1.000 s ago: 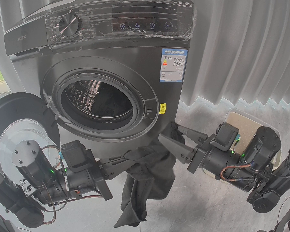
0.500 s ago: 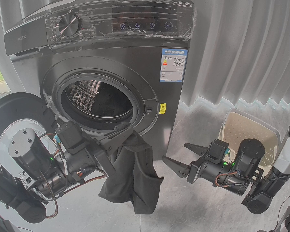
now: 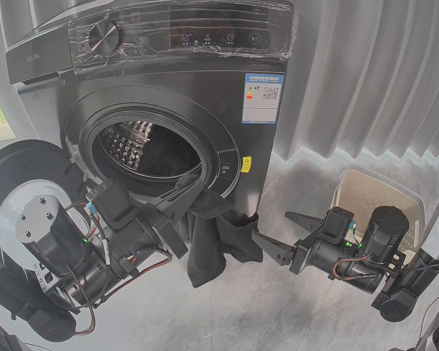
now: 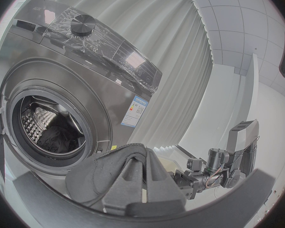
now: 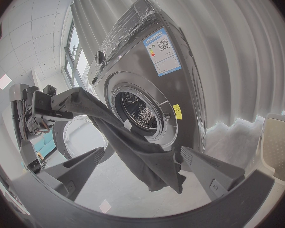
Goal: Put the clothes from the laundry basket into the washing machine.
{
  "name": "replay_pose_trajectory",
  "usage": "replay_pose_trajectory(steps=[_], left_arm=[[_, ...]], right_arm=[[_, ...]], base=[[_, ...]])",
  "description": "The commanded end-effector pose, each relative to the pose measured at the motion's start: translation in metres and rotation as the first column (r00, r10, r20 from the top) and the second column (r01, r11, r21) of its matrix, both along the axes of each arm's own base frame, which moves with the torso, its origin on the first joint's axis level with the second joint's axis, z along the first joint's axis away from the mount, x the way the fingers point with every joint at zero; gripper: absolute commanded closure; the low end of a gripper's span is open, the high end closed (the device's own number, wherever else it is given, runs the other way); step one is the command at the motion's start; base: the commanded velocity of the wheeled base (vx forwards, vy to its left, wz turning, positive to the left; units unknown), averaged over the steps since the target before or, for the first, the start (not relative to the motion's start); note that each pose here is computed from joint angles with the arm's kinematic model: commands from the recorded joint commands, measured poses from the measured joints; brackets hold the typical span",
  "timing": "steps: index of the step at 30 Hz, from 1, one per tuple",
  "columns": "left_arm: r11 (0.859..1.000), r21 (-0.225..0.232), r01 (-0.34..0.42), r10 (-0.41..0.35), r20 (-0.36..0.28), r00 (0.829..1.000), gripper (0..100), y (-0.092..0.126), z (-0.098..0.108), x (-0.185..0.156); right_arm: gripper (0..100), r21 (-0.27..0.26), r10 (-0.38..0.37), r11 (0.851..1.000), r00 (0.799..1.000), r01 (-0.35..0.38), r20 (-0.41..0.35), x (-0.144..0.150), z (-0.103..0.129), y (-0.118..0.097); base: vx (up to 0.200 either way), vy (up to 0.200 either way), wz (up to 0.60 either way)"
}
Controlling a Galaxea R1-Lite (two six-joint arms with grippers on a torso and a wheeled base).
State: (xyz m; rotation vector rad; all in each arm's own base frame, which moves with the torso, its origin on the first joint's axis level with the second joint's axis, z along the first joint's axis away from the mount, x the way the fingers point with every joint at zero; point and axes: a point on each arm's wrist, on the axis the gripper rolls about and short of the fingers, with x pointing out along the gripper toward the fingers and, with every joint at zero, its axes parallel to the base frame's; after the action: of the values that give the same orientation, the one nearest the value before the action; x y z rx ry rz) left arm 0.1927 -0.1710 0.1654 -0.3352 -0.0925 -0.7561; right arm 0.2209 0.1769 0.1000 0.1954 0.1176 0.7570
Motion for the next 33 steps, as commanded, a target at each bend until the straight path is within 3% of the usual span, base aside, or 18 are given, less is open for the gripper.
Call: replay_pose_trajectory(steps=[1,8,17,33], left_arm=[[1.0,-0.009,0.003,-0.003,0.007,1.0,100,-0.001,0.002,0.0],[1.0,-0.024,0.003,-0.003,0.023,1.0,100,-0.002,0.007,0.002],[0.999,-0.034,0.005,-0.004,0.034,0.999,100,-0.003,0.01,0.002],[0.999,-0.051,0.006,-0.003,0.056,0.998,100,-0.003,0.016,0.002]], right_arm=[[0,-0.009,0.014,1.0,1.0,-0.014,-0.012,-0.005,-0.002,0.0],[0,-0.031,0.028,0.999,0.999,-0.03,-0.042,-0.01,-0.01,0.002],[0,-0.097,0.114,0.987,0.986,-0.126,-0.125,-0.032,-0.033,0.016],[0,-0.064,0.124,0.99,0.989,-0.129,-0.081,-0.02,-0.03,0.035]], base=[[0.0,0.0,0.0],[0.0,0.0,0.0],[0.0,0.0,0.0],[0.0,0.0,0.0]])
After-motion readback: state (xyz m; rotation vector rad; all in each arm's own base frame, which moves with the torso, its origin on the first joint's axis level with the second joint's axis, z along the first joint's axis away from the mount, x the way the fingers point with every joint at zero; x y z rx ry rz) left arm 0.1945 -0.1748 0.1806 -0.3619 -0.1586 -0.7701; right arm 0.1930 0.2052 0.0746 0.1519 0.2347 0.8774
